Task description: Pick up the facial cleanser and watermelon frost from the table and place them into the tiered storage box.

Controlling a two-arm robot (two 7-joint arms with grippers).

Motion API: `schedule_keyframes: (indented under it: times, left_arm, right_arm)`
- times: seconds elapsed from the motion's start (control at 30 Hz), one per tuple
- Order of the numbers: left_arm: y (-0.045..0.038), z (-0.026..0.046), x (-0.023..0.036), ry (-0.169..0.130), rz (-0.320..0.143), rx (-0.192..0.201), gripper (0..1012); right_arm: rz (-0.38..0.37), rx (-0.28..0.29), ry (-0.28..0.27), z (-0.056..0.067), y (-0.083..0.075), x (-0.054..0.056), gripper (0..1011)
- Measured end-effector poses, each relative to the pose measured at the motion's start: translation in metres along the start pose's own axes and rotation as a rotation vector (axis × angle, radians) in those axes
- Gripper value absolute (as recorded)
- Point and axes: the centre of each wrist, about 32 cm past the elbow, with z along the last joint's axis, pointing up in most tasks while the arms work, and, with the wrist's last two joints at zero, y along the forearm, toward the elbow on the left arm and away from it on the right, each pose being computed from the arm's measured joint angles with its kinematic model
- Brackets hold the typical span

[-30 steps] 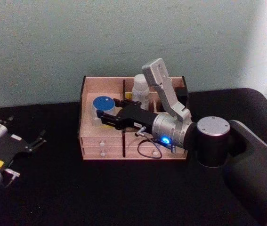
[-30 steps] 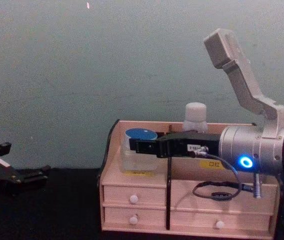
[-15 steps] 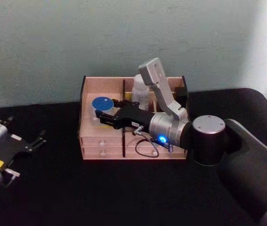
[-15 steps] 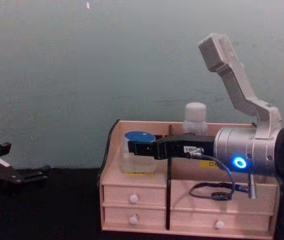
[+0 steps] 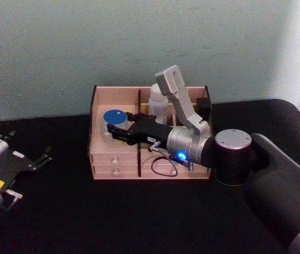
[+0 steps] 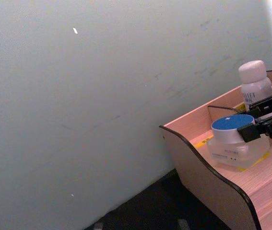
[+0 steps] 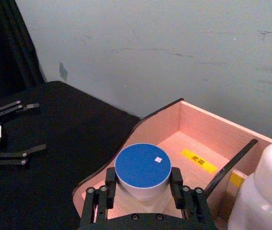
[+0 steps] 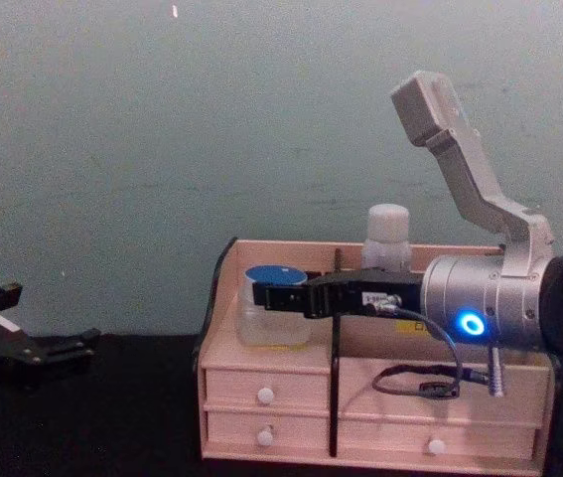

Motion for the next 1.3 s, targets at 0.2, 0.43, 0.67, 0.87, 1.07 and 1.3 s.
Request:
schedule_keyframes:
  times: [0.2, 0.43, 0.67, 0.87, 1.07, 1.3]
  left_arm:
    - [0.0, 0.0, 0.0, 0.0, 0.0, 0.0, 1001]
    - [0.0, 0.0, 0.0, 0.0, 0.0, 0.0, 1001]
    - [0.0, 0.0, 0.0, 0.0, 0.0, 0.0, 1001]
    - [0.0, 0.0, 0.0, 0.0, 0.0, 0.0, 1001]
    - [0.0, 0.0, 0.0, 0.0, 0.0, 0.0, 1001]
    - [0.0, 0.0, 0.0, 0.0, 0.0, 0.0, 1001]
  right_arm:
    - [0.0, 0.0, 0.0, 0.0, -0.0002, 0.0003, 689]
    - [0.0, -0.001, 0.0, 0.0002, -0.0004, 0.0003, 689]
    - [0.0, -0.001, -0.001, 0.0001, -0.0004, 0.0001, 726]
    - [0.0, -0.002, -0.001, -0.0002, -0.0006, 0.0002, 889]
    - [0.001, -0.001, -0.001, -0.0002, -0.0006, 0.0, 1003]
    - [0.001, 0.003, -0.002, -0.0002, -0.0011, -0.0004, 1000]
